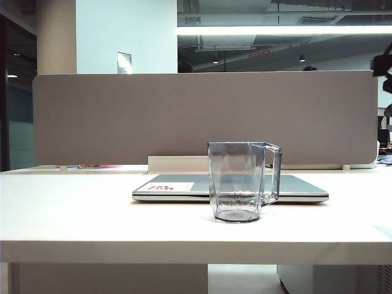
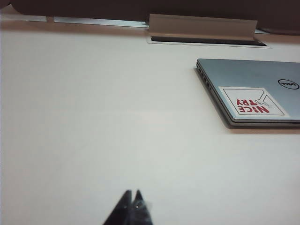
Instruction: Pick up the water cup and place it on the side of the laptop close to you.
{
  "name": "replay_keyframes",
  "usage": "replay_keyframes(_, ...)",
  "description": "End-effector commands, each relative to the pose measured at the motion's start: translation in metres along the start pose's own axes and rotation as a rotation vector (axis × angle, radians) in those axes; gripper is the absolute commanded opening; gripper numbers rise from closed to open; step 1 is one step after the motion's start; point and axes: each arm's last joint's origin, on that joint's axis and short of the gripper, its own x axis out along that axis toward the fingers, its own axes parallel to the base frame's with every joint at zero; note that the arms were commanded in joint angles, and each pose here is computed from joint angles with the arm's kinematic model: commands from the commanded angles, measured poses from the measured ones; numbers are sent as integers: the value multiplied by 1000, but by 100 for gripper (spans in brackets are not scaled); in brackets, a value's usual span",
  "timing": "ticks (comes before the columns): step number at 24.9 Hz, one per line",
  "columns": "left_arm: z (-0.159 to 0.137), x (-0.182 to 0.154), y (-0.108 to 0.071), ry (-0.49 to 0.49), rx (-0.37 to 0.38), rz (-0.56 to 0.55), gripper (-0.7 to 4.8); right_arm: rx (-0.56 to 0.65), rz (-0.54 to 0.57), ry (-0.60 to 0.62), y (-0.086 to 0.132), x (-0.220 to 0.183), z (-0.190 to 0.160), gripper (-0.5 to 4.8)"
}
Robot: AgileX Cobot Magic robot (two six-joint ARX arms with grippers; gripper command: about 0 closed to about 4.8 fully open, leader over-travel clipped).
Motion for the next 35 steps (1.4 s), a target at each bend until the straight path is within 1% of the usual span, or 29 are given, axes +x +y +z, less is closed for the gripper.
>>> replay_keyframes(1,0,0,0,9,-3,-3,-4,24,44,118,-8,-6,-9,-6)
replay_keyframes(5,0,0,0,9,-3,-3,-3,26,52,148,-18,-13,-8,-6)
replay_keyframes(9,0,0,0,9,-3,-3,-4,34,62,121,-28,-24,-2,-6)
replay_keyframes(14,0,0,0,9,-3,-3,-3,35,71,95,-29,-32,1,-6)
replay_keyframes(20,0,0,0,9,-3,-3,-4,35,55,119,-31,-40,-2,-6)
replay_keyframes(25,0,0,0,9,-3,-3,-3,32,4,105,-32,-46,-2,-6)
replay_keyframes(28,0,0,0,9,-3,-3,-4,27,-69,100,-35,-47,-2,-6)
replay_keyframes(32,0,0,0,9,-3,-3,-3,20,-171,124,-41,-47,-4,-6)
replay_keyframes(35,0,0,0,9,-3,-3,-4,49,-180,107,-45,-48,-3,-6)
